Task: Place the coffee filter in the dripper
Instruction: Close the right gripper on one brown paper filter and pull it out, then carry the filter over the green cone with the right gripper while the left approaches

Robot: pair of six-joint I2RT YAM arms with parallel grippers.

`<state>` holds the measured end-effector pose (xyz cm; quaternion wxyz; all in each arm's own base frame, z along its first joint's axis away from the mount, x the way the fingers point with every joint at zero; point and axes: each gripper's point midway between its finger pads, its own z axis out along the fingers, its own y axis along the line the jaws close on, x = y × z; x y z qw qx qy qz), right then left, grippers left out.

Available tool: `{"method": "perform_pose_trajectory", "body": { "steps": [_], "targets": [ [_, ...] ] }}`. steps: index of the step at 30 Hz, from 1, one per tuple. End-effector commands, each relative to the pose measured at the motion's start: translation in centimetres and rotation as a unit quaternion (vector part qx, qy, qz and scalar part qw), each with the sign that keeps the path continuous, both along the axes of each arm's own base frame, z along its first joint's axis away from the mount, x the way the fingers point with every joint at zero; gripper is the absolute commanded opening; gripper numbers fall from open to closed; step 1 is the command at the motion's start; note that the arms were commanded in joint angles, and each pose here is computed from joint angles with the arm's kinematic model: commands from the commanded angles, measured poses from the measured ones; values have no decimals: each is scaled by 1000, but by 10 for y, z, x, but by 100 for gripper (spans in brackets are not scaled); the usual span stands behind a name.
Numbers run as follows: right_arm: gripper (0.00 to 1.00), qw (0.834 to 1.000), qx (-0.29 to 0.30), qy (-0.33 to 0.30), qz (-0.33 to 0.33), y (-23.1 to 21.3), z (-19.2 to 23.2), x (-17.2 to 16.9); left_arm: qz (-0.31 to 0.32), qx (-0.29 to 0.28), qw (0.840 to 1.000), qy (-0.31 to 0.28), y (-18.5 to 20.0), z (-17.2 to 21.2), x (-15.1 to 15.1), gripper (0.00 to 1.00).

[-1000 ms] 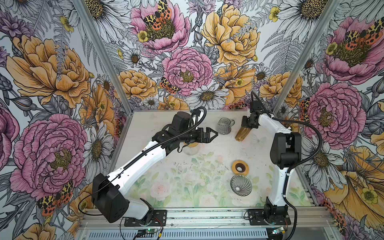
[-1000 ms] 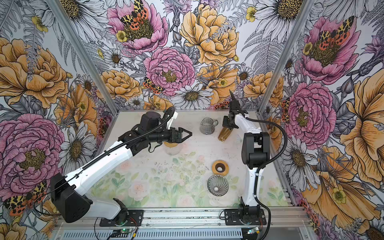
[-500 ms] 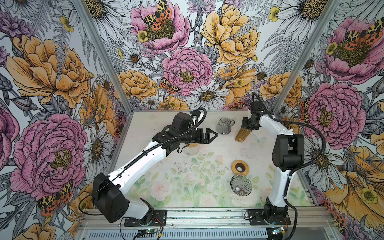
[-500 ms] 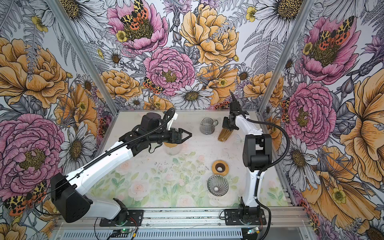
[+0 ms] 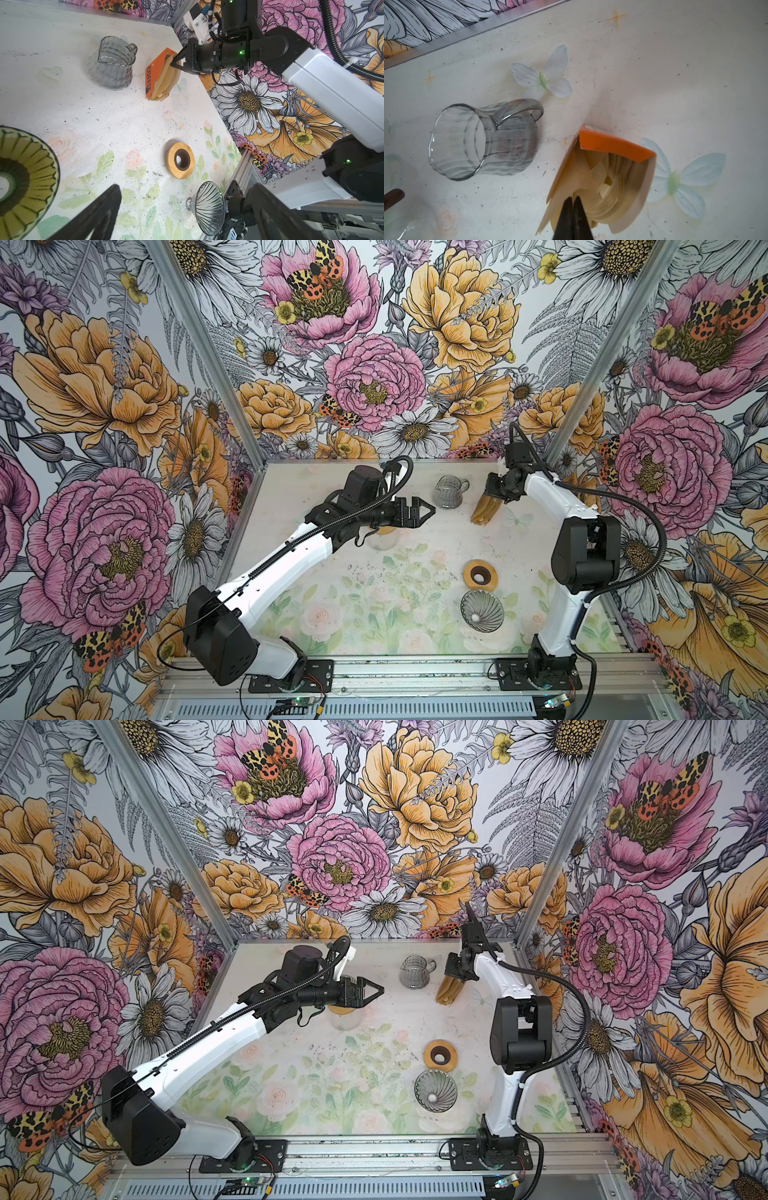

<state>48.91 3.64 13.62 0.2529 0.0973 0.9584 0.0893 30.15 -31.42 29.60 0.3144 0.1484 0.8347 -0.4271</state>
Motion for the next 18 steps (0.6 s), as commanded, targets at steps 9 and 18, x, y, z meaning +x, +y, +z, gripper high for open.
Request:
{"method": "perform_pose_trajectory", "body": {
  "steps": [9,18],
  "targets": [
    [5,999,11,-39,-2,16,40,-19,8,-4,1000,-13,-3,6,-1,99],
    [5,998,29,-54,27,41,67,-38,48,26,998,-30,5,3,9,99]
  ]
}}
